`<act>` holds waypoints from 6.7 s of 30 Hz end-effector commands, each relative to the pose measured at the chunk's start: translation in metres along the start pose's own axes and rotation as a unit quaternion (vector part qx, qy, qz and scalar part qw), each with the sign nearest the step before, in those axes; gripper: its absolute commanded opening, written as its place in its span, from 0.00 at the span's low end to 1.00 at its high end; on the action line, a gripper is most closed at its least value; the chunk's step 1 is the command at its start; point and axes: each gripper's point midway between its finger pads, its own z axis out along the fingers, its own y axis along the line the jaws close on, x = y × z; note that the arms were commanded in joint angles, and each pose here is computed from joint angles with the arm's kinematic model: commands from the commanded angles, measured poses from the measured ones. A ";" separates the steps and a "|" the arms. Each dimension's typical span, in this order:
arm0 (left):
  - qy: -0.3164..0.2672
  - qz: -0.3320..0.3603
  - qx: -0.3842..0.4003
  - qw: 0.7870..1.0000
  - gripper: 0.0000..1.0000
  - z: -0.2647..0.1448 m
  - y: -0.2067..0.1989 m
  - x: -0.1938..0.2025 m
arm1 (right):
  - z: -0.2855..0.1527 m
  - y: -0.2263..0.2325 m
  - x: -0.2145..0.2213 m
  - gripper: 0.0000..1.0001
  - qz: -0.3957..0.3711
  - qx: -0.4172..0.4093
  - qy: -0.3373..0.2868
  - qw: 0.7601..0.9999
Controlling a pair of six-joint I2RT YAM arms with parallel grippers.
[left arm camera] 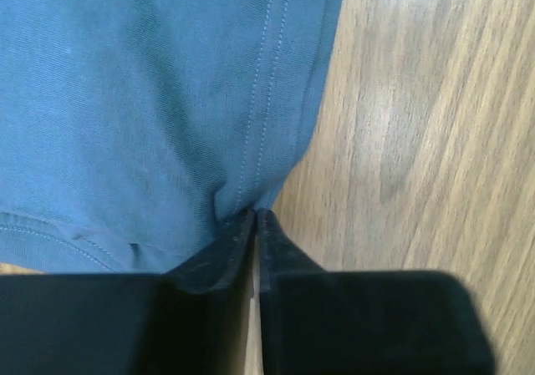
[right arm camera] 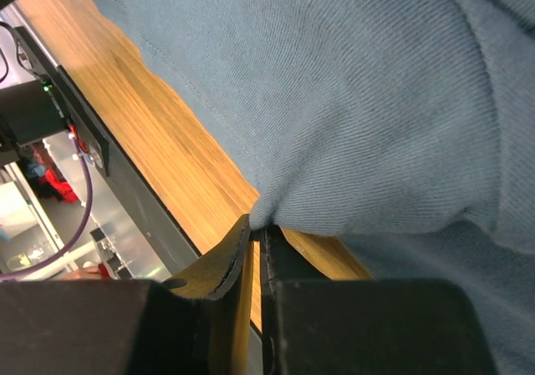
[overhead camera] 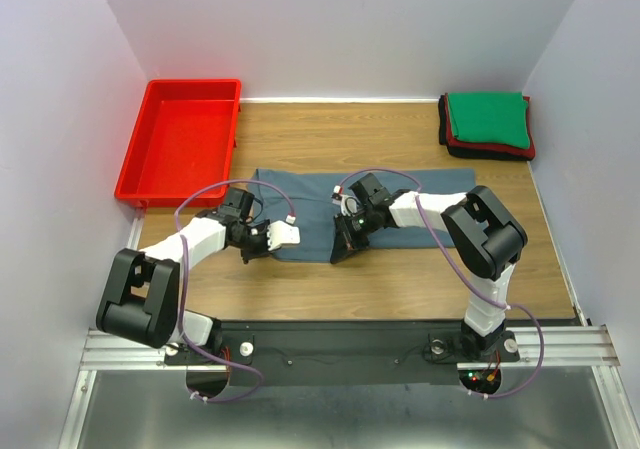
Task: Fold and stack the t-shirts
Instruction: Fold the tshirt
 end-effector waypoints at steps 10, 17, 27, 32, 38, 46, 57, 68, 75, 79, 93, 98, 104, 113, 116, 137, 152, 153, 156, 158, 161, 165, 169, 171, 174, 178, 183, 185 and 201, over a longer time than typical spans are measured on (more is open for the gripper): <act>-0.014 -0.009 0.040 0.999 0.00 -0.028 -0.016 -0.023 | -0.034 0.056 -0.028 0.01 -0.057 -0.070 -0.042 0.995; -0.057 -0.004 0.004 0.998 0.00 -0.061 0.014 -0.067 | -0.061 0.070 -0.056 0.01 -0.071 -0.082 -0.082 0.991; -0.089 -0.022 -0.081 0.992 0.00 -0.088 0.095 -0.101 | -0.083 0.053 -0.109 0.01 -0.069 -0.080 -0.118 0.987; -0.085 -0.047 -0.093 0.991 0.00 -0.085 0.134 -0.089 | -0.082 0.037 -0.140 0.01 -0.067 -0.075 -0.126 0.987; -0.075 -0.051 -0.099 0.991 0.00 -0.071 0.160 -0.082 | -0.079 0.020 -0.164 0.01 -0.053 -0.076 -0.130 0.987; -0.070 -0.085 -0.132 0.985 0.00 -0.053 0.194 -0.074 | -0.076 -0.005 -0.171 0.01 -0.017 -0.078 -0.126 0.989; -0.073 -0.091 -0.177 0.977 0.00 -0.054 0.237 -0.087 | -0.081 -0.013 -0.180 0.01 -0.008 -0.100 -0.125 0.987; -0.061 -0.099 -0.203 0.972 0.00 -0.054 0.241 -0.091 | -0.083 -0.029 -0.176 0.03 0.010 -0.107 -0.121 0.987; -0.043 -0.133 -0.185 0.973 0.00 -0.052 0.213 -0.084 | -0.086 -0.030 -0.171 0.06 0.023 -0.132 -0.110 0.985; -0.045 -0.148 -0.177 0.972 0.00 -0.055 0.196 -0.085 | -0.085 -0.028 -0.167 0.08 0.027 -0.146 -0.100 0.984; -0.015 -0.188 -0.116 0.975 0.00 -0.030 0.140 -0.067 | -0.073 -0.039 -0.153 0.11 0.051 -0.149 -0.080 0.984; 0.007 -0.185 -0.114 0.976 0.00 -0.023 0.131 -0.051 | -0.070 -0.042 -0.141 0.09 0.061 -0.152 -0.068 0.984; 0.025 -0.191 -0.112 0.975 0.00 -0.013 0.124 -0.036 | -0.066 -0.055 -0.137 0.10 0.059 -0.121 -0.069 0.989; 0.030 -0.190 -0.090 0.977 0.20 -0.017 0.119 -0.037 | -0.082 -0.042 -0.139 0.63 0.022 -0.109 -0.066 0.992; 0.005 -0.189 -0.093 0.977 0.30 -0.038 0.124 -0.053 | -0.107 -0.032 -0.141 0.63 -0.031 -0.076 -0.066 0.994; 0.033 -0.323 -0.114 0.939 0.01 0.018 0.117 -0.055 | -0.214 -0.235 -0.081 0.12 -0.006 0.296 0.028 0.955; 0.058 -0.253 -0.269 0.927 0.00 0.031 0.311 -0.063 | -0.169 -0.106 -0.020 0.08 -0.038 0.057 0.071 0.995; 0.043 -0.247 -0.284 0.925 0.00 0.020 0.325 -0.075 | -0.176 -0.099 -0.031 0.10 -0.050 0.056 0.053 0.996; -0.027 -0.223 -0.318 0.921 0.00 -0.026 0.354 -0.122 | -0.206 -0.088 -0.069 0.18 -0.101 0.086 -0.003 0.991; -0.061 -0.225 -0.317 0.919 0.00 -0.047 0.348 -0.143 | -0.214 -0.098 -0.076 0.20 -0.113 0.118 -0.003 0.987; -0.089 -0.261 -0.276 0.921 0.00 -0.050 0.319 -0.154 | -0.211 -0.120 -0.069 0.18 -0.112 0.147 0.024 0.982; -0.077 -0.370 -0.226 0.898 0.00 -0.029 0.274 -0.135 | -0.194 -0.141 -0.056 0.11 -0.090 0.148 0.059 0.983; -0.036 -0.434 -0.187 0.881 0.00 0.000 0.240 -0.108 | -0.181 -0.146 -0.049 0.10 -0.087 0.148 0.074 0.982; -0.023 -0.447 -0.179 0.876 0.00 0.008 0.234 -0.100 | -0.176 -0.148 -0.044 0.10 -0.086 0.150 0.084 0.981; 0.000 -0.459 -0.182 0.870 0.00 0.019 0.229 -0.085 | -0.167 -0.151 -0.031 0.10 -0.078 0.149 0.105 0.980; 0.040 -0.469 -0.187 0.862 0.00 0.034 0.233 -0.067 | -0.152 -0.148 -0.011 0.10 -0.063 0.137 0.126 0.981; 0.052 -0.465 -0.182 0.865 0.00 0.064 0.251 -0.057 | -0.130 -0.126 0.012 0.14 -0.046 0.087 0.148 0.984; 0.044 -0.455 -0.191 0.869 0.00 0.076 0.274 -0.060 | -0.122 -0.110 0.015 0.19 -0.036 0.055 0.147 0.987; -0.213 -0.281 -0.336 0.873 0.17 -0.054 0.385 -0.204 | -0.150 -0.040 -0.154 0.40 -0.157 0.004 -0.054 0.986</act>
